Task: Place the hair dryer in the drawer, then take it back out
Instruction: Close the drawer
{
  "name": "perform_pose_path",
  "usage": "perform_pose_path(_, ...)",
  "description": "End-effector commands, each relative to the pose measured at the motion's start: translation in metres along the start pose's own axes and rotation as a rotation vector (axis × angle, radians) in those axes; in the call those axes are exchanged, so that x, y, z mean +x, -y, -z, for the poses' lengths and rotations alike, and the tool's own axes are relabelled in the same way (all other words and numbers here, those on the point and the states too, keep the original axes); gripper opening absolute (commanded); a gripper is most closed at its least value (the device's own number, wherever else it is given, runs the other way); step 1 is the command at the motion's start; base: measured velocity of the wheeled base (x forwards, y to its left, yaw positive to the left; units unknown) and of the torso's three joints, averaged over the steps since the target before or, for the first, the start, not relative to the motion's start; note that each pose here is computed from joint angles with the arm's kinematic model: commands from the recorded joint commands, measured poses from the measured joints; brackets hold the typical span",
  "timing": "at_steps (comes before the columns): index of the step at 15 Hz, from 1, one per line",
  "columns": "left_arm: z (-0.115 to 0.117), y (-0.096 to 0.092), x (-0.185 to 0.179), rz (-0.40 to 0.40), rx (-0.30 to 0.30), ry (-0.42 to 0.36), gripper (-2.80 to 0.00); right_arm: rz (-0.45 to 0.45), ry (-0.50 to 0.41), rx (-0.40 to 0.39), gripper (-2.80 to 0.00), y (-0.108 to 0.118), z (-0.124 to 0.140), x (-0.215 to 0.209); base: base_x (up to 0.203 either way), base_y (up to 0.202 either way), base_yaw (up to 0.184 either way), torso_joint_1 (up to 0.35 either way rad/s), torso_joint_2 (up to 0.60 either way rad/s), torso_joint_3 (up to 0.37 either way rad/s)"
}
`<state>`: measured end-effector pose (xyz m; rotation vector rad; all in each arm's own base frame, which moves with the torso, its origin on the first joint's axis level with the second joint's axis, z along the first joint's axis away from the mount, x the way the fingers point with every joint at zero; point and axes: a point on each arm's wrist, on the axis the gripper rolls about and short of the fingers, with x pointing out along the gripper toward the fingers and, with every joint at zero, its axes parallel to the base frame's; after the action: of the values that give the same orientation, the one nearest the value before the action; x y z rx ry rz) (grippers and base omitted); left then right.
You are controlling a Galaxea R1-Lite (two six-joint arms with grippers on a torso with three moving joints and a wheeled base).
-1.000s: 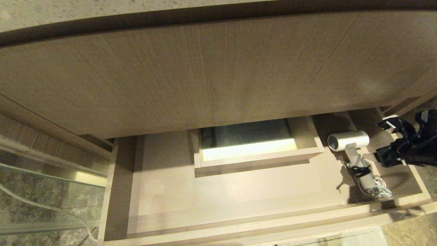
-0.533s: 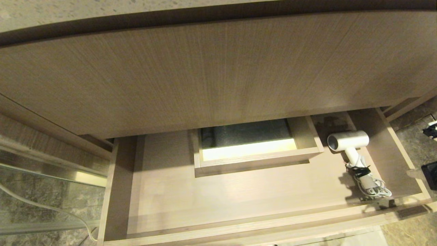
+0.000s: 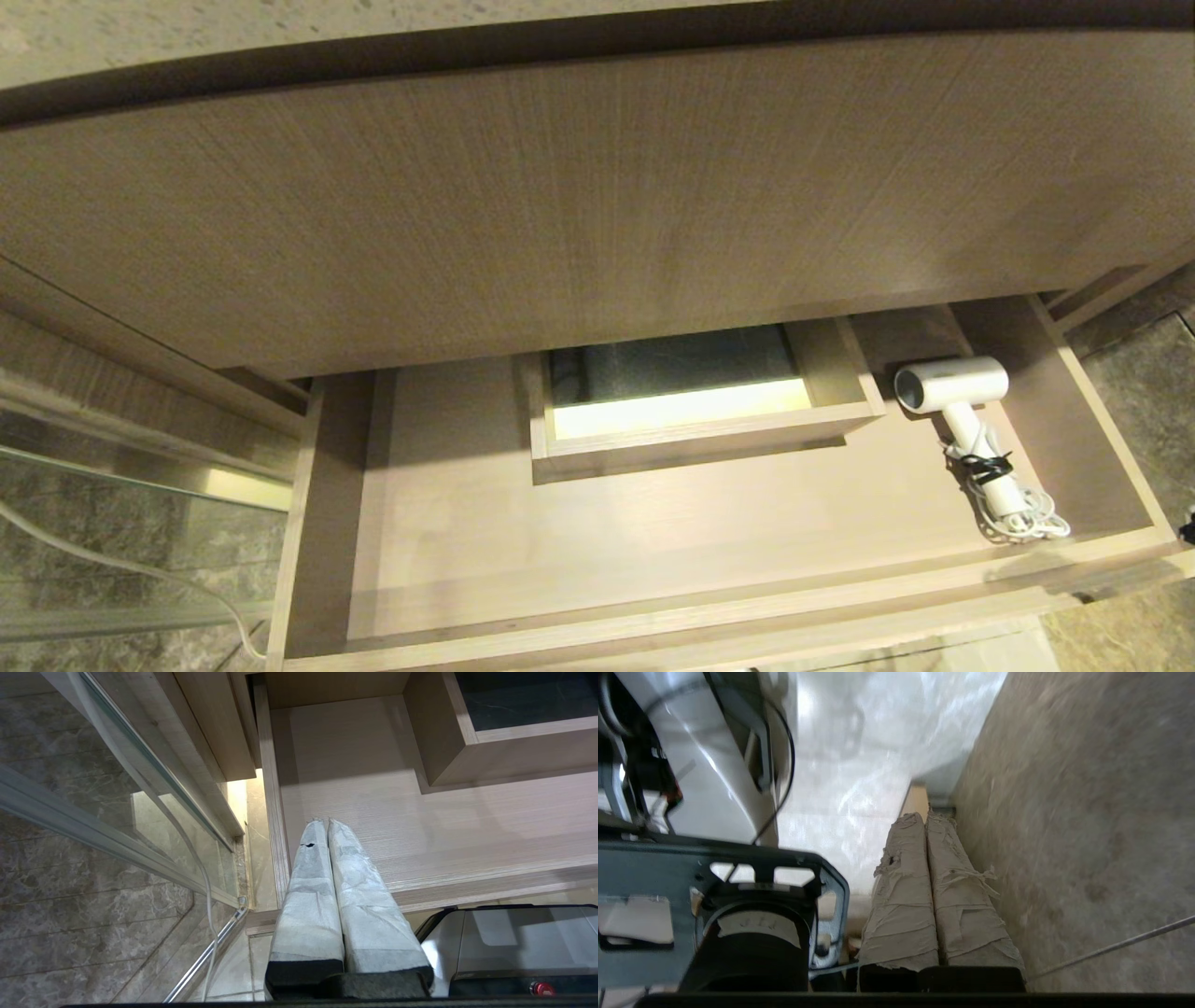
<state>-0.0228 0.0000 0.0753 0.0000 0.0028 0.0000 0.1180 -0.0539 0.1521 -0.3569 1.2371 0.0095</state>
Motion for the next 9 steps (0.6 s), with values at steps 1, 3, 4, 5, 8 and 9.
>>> perform_pose_path(1,0.000,0.000,0.000,0.000,0.000,0.002,-2.80,-0.065,-0.099,-0.014,-2.80,0.006,-0.009,0.022,0.000,0.000,0.000,0.000,0.00,0.000)
perform_pose_path(3,0.000,0.000,0.000,0.000,0.000,0.003,-2.80,-0.108,-0.169,-0.022,-2.80,0.015,-0.021,0.046,0.000,0.000,0.000,0.000,0.00,0.000)
perform_pose_path(4,0.000,0.000,0.000,0.000,0.000,0.000,-2.80,-0.121,-0.188,-0.028,-2.80,0.019,-0.027,0.057,0.000,0.000,0.000,0.000,0.00,0.000)
perform_pose_path(5,0.000,0.000,0.000,0.000,0.000,0.000,-2.80,-0.132,-0.203,-0.040,-2.80,0.023,-0.033,0.067,0.000,0.000,0.000,0.000,0.00,0.000)
perform_pose_path(8,0.000,0.000,0.000,0.000,0.000,0.001,-2.80,-0.165,-0.235,-0.086,-2.80,0.032,-0.046,0.090,0.000,0.000,0.000,0.000,0.00,0.000)
perform_pose_path(9,0.000,0.000,0.000,0.000,0.000,0.003,-2.80,-0.160,-0.228,-0.089,-2.80,0.034,-0.050,0.092,0.000,0.000,0.000,0.000,0.00,0.000)
